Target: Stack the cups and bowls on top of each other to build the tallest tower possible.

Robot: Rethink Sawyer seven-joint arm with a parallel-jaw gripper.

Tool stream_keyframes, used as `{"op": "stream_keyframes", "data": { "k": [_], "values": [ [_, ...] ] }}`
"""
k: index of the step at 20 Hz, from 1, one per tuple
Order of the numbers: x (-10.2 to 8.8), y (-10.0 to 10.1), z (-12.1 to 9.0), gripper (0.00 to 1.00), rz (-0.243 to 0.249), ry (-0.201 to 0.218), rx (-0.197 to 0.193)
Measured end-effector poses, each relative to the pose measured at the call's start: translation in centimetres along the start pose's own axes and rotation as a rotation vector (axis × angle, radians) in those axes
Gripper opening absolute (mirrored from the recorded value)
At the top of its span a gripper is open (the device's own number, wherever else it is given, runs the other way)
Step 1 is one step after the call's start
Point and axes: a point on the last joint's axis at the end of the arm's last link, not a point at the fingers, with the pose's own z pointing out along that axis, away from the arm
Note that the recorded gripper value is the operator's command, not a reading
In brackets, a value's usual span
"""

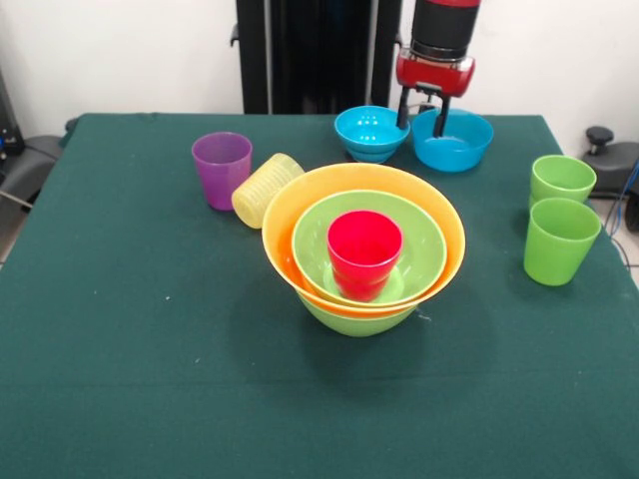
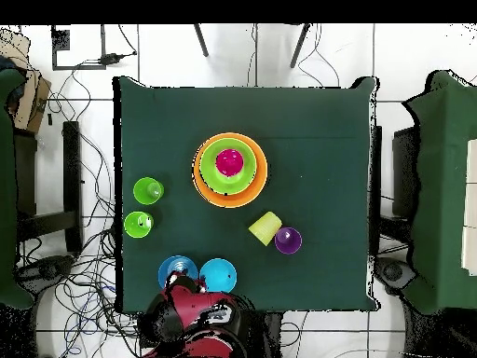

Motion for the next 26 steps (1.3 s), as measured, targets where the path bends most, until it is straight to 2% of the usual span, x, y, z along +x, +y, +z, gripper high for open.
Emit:
{"op": "stream_keyframes", "data": {
  "k": [4,9,10,15,19,23,26],
  "values": [
    [0.0,0.2,0.0,1.00,0.008,-0.006,0.007],
    [-0.4,1.1,-0.9,1.00,0.005,-0.036,0.004],
    [-0.7,1.7,-1.6,1.00,0.003,-0.056,-0.003],
    [-1.6,2.6,-3.2,1.00,0.008,-0.092,-0.013],
    [-2.8,3.5,-5.4,1.00,0.022,-0.131,-0.023],
    [-3.6,3.5,-6.4,1.00,0.033,-0.147,-0.029],
    [-3.8,3.2,-6.3,1.00,0.041,-0.145,-0.026]
  ]
}}
